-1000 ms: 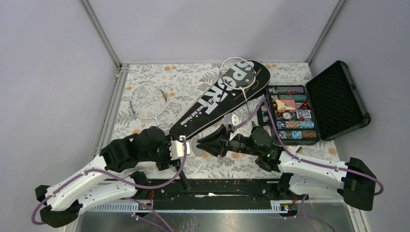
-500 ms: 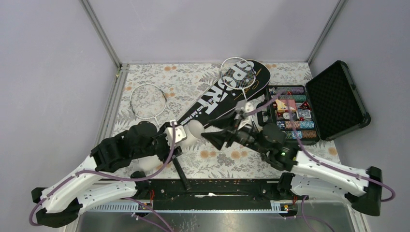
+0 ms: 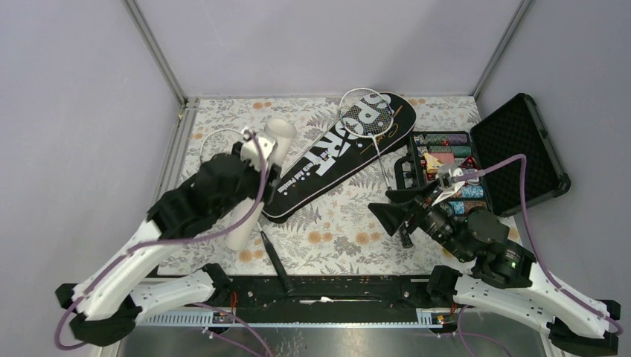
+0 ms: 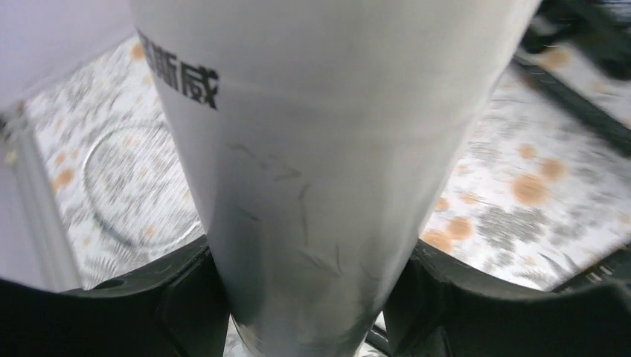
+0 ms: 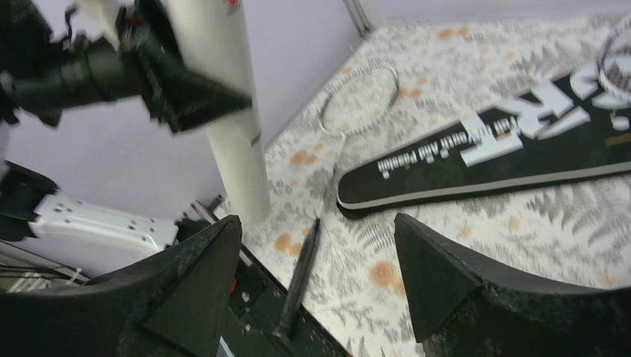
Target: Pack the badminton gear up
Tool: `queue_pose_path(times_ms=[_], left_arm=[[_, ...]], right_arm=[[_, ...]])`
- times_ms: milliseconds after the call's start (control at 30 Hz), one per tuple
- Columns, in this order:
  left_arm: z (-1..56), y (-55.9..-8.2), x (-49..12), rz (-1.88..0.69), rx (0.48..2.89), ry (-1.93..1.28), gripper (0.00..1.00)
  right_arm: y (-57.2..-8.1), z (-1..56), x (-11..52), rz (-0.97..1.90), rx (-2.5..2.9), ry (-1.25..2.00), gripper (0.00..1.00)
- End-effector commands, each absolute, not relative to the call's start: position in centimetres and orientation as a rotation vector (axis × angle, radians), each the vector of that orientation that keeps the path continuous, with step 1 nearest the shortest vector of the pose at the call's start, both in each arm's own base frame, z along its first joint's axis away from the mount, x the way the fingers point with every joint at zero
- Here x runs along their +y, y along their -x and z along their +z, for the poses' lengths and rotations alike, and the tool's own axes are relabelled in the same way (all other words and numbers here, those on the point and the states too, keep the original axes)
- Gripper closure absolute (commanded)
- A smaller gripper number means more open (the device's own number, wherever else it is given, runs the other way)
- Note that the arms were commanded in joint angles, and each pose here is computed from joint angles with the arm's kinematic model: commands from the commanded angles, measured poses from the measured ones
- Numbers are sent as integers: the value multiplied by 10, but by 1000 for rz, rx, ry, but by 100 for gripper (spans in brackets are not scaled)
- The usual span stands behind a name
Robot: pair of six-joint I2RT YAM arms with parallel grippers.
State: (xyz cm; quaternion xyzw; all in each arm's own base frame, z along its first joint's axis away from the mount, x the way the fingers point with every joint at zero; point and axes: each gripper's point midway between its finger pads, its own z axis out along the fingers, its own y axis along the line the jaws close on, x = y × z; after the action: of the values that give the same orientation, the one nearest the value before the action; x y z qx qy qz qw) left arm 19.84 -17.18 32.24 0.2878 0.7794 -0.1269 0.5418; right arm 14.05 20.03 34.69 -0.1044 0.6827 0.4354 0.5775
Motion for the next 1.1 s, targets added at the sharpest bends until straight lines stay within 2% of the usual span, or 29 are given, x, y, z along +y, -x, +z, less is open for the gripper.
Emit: queue_pose_path(times_ms=[0,233,367,433,500,633,833,967,1067], left_arm=[[318,-259,-125,-82,1962,-358,68],[248,-316,-22,138,2172,-6,69],[210,-335,28,208,2270,232,68],[191,-342,53,259,2306,335,65],[170,-350,67,234,2338,412,62],[135,-370,86,188,2388,536,61],[90,-384,125,289,2461,720,58],[74,-377,141,343,2477,805,49],[69,-377,138,298,2492,806,32]], right_arm=[[-142,286,191,948,1778,178,20],[-149,244,220,929,1864,231,22],[-165,219,258,907,1946,232,27],[-169,213,279,891,2001,276,27],[-173,206,297,869,2058,325,27],[-178,195,320,863,2123,347,27],[-172,185,312,861,2150,336,26],[-177,180,294,794,2129,294,25],[-182,184,289,769,2100,276,24]])
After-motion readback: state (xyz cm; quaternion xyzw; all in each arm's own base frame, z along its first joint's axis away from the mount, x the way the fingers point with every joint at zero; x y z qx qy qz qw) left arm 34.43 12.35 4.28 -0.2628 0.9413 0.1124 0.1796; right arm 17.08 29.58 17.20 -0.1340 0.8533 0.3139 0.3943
